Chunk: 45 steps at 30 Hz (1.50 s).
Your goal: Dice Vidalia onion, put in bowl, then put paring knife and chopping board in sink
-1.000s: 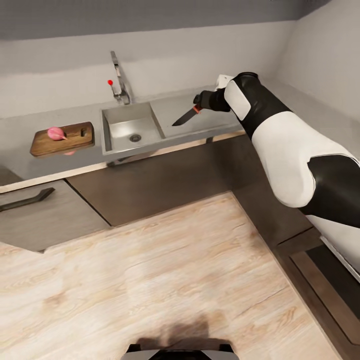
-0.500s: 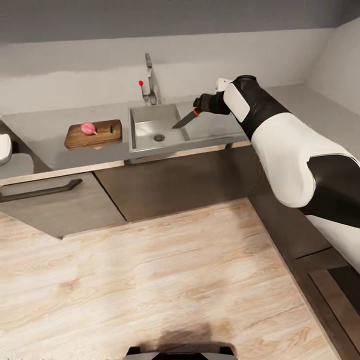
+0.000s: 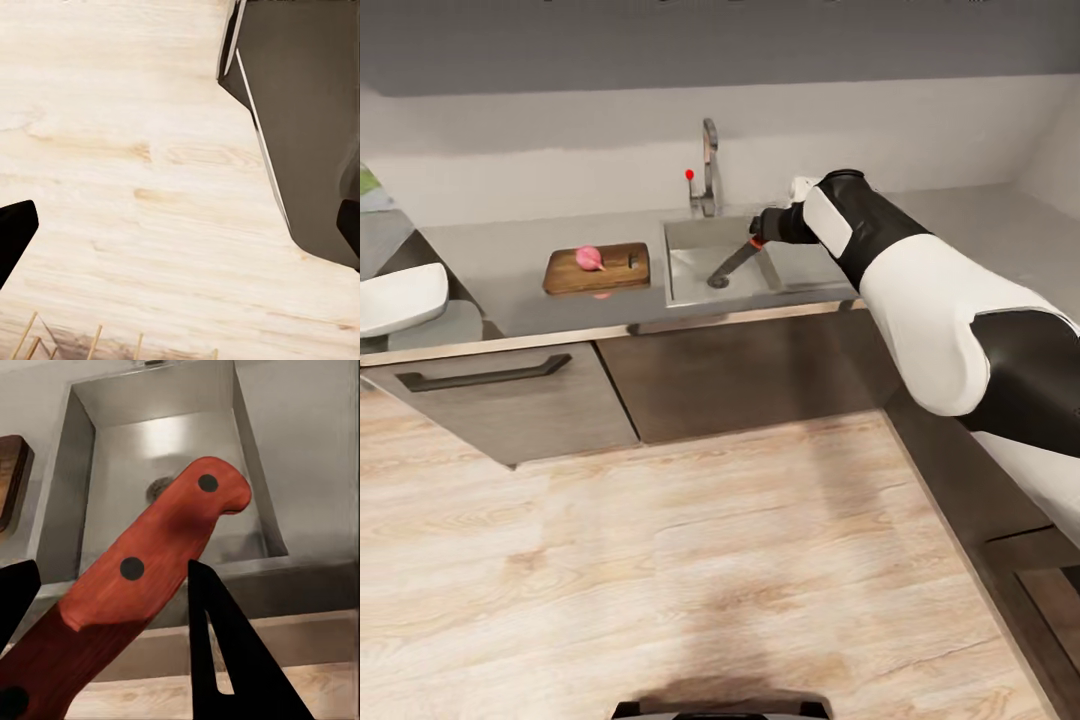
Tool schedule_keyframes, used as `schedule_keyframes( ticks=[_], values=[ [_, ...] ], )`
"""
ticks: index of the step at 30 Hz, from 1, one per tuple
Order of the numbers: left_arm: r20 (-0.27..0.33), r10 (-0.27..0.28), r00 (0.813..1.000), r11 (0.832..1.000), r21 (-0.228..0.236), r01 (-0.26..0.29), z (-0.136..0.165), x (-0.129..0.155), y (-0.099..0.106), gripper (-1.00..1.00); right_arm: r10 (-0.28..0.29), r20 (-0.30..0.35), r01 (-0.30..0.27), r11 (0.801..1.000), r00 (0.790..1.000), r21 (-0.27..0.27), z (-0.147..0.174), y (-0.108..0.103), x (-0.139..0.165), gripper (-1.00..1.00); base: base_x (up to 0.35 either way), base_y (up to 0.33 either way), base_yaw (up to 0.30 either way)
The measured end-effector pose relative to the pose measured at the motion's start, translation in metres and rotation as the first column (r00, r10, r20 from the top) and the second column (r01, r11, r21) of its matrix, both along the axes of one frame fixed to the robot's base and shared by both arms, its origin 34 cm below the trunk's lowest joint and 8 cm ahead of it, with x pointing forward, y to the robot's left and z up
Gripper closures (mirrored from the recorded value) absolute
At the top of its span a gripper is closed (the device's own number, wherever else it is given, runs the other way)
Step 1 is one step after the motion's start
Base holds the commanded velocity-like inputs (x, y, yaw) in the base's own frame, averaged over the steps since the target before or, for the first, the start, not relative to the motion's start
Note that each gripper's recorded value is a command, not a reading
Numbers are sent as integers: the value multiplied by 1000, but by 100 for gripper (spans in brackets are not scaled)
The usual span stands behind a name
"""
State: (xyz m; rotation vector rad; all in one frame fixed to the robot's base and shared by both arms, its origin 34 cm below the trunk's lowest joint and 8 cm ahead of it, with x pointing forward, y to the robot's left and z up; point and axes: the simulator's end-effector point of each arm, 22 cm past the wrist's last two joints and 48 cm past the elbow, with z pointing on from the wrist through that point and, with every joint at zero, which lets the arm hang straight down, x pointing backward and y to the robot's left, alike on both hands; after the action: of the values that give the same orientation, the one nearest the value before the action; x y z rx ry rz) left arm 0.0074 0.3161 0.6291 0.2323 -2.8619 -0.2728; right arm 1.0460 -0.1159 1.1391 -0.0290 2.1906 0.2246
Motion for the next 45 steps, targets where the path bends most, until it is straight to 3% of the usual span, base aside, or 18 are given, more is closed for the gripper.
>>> schedule_keyframes(
  ticks=[3,4,10,25,31,37,40,45],
  values=[
    [4,-2,1000,1000,-1,2,-1,2,0,-100,5,24,-1,990,1000,-144,-34,-17,-1,100,-95,3,4],
    [5,-2,1000,1000,-2,2,-1,2,-1,-100,11,28,-6,987,1000,-161,-42,-19,-2,100,-213,1,1],
    [8,-1,1000,1000,-2,1,-1,3,-1,-100,40,20,-35,983,999,-180,-61,-16,-7,100,-310,0,0],
    [8,-1,1000,1000,-1,1,-1,3,0,-100,46,-11,-47,983,999,-175,-83,-14,-15,100,-336,0,0],
    [9,-1,1000,1000,-1,1,-1,4,-1,-100,1,-43,-8,987,999,-157,-104,-63,-18,100,-313,0,0],
    [10,-1,1000,1000,-1,1,-1,4,0,-100,-52,-91,48,997,994,-56,-125,-110,-25,100,-165,0,0],
    [11,-1,1000,1000,-1,1,-1,4,0,-100,-95,-126,92,995,987,-37,-164,-135,-43,100,-20,0,0],
    [11,0,1000,1000,0,0,-2,4,0,-100,-141,-132,135,989,981,-52,-217,-165,-70,100,-4,0,0]
  ],
)
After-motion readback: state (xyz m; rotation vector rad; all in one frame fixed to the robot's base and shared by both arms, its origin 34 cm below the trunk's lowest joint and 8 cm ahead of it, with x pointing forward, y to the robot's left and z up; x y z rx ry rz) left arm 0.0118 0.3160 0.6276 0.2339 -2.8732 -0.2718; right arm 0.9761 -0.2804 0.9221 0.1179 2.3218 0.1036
